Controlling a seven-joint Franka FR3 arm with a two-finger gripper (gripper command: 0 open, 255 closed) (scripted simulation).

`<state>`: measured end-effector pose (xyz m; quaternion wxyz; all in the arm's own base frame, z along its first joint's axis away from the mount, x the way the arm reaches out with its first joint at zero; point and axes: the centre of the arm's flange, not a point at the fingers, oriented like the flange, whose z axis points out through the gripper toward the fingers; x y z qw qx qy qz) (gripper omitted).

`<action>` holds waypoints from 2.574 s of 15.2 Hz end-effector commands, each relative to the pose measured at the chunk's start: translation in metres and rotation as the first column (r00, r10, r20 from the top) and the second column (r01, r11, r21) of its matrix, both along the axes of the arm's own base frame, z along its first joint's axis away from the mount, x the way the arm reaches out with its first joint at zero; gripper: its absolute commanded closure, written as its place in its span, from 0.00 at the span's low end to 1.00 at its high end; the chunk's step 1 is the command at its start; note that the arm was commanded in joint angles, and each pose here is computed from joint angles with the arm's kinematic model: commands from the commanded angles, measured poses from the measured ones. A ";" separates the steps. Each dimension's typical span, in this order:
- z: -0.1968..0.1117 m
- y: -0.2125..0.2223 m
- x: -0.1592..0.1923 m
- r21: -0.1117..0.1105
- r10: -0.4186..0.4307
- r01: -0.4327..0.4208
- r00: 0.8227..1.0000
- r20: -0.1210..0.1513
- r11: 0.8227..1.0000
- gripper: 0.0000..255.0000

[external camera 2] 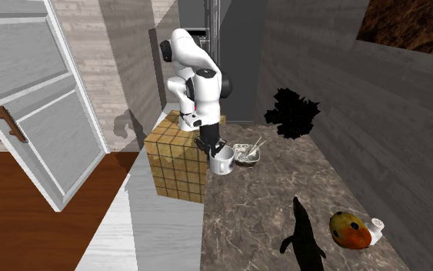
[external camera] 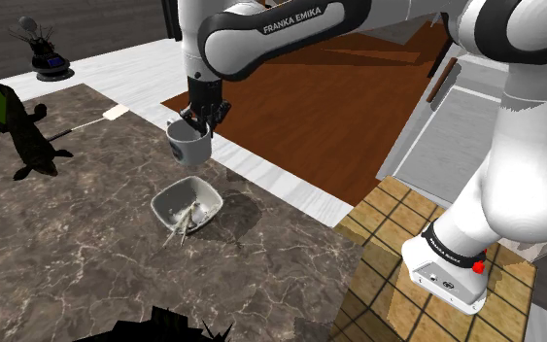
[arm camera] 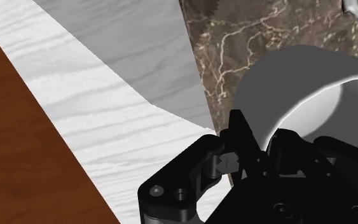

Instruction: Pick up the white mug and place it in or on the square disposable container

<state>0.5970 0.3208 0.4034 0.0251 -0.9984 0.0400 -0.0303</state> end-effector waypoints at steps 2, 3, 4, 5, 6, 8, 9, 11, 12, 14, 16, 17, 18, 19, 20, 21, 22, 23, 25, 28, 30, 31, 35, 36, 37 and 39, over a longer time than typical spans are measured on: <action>0.017 0.001 -0.001 0.000 0.000 0.000 1.000 0.000 1.000 1.00; 0.023 0.001 -0.001 0.000 0.000 0.000 1.000 0.000 1.000 1.00; 0.028 0.001 -0.001 0.000 0.000 0.000 1.000 0.000 1.000 1.00; 0.033 0.001 -0.001 0.000 0.000 0.000 1.000 0.000 1.000 1.00; 0.039 0.001 -0.001 0.000 0.000 0.000 1.000 0.000 1.000 1.00; 0.049 0.001 -0.001 0.000 0.000 0.000 1.000 0.000 1.000 1.00; 0.054 0.001 -0.001 0.000 0.000 0.000 1.000 0.000 1.000 1.00; 0.065 0.001 -0.001 0.000 0.000 0.000 1.000 0.000 1.000 1.00; 0.070 0.001 -0.001 0.000 0.000 0.000 1.000 0.000 1.000 1.00; 0.081 0.001 -0.001 0.000 0.000 0.000 1.000 0.000 1.000 1.00; 0.091 0.001 -0.001 0.000 0.000 0.000 1.000 0.000 1.000 1.00; 0.097 0.001 -0.001 0.000 0.000 0.000 1.000 0.000 1.000 1.00; 0.102 0.001 -0.001 0.000 0.000 0.000 1.000 0.000 1.000 1.00; 0.104 0.001 -0.002 0.000 0.000 0.000 1.000 0.000 1.000 1.00; 0.105 0.009 -0.012 0.000 0.000 0.000 1.000 0.000 1.000 1.00; 0.106 0.017 -0.023 0.000 0.000 0.000 1.000 0.000 1.000 1.00; 0.107 0.024 -0.033 0.000 0.000 0.000 1.000 0.000 1.000 1.00; 0.108 0.032 -0.044 0.000 0.000 0.000 1.000 0.000 1.000 1.00; 0.110 0.048 -0.065 0.000 0.000 0.000 1.000 0.000 1.000 1.00; 0.113 0.071 -0.097 0.000 0.000 0.000 1.000 0.000 1.000 1.00; 0.114 0.087 -0.118 0.000 0.000 0.000 1.000 0.000 1.000 1.00; 0.115 0.094 -0.129 0.000 0.000 0.000 1.000 0.000 1.000 1.00; 0.100 0.099 -0.136 0.000 0.000 0.000 1.000 0.000 1.000 1.00; 0.095 0.099 -0.136 0.000 0.000 0.000 1.000 0.000 1.000 1.00; 0.090 0.099 -0.136 0.000 0.000 0.000 1.000 0.000 1.000 1.00; 0.079 0.099 -0.136 0.000 0.000 0.000 1.000 0.000 1.000 1.00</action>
